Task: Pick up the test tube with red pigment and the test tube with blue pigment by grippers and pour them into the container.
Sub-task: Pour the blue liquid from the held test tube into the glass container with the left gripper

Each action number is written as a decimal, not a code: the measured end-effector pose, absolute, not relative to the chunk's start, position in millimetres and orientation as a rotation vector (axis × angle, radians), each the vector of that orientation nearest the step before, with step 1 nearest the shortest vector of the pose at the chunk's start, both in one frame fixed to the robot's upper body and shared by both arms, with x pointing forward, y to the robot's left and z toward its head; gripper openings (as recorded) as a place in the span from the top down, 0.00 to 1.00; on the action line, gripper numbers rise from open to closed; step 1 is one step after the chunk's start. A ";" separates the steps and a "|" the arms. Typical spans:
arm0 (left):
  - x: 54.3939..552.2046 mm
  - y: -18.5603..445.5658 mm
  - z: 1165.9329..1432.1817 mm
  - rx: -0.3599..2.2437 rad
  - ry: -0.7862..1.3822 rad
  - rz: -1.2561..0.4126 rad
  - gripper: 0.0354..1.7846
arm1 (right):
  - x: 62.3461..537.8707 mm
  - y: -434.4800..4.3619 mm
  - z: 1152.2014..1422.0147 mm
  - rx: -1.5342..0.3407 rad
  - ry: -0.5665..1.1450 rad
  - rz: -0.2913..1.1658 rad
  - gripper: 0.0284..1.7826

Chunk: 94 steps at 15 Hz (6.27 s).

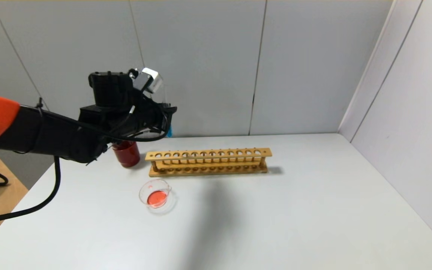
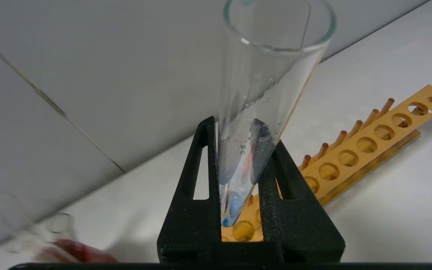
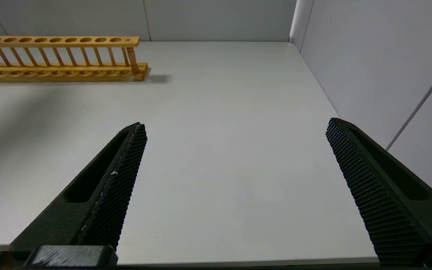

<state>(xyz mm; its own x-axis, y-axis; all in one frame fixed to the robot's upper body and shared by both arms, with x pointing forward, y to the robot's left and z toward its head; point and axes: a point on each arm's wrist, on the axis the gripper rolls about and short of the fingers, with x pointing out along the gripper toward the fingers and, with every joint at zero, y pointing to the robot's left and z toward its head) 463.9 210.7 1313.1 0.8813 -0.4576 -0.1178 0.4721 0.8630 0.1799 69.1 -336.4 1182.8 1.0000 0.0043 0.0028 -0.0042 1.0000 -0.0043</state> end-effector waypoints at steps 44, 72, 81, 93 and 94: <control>384.3 349.3 1317.7 1.430 0.185 -0.646 0.83 | 69.1 -336.4 1182.8 -0.004 -0.003 0.004 0.02; 436.3 315.7 1250.3 1.600 0.231 -0.762 0.83 | 69.1 -336.4 1182.8 -0.004 -0.003 0.004 0.02; 440.4 309.1 1240.9 1.679 0.281 -0.766 0.83 | 69.1 -336.4 1182.8 -0.004 -0.003 0.004 0.02; 451.7 291.4 1221.5 1.727 0.322 -0.760 0.83 | 69.1 -336.4 1182.8 -0.004 -0.003 0.004 0.02; 452.1 291.6 1220.7 1.734 0.322 -0.763 0.83 | 69.1 -336.4 1182.8 -0.004 -0.003 0.004 0.02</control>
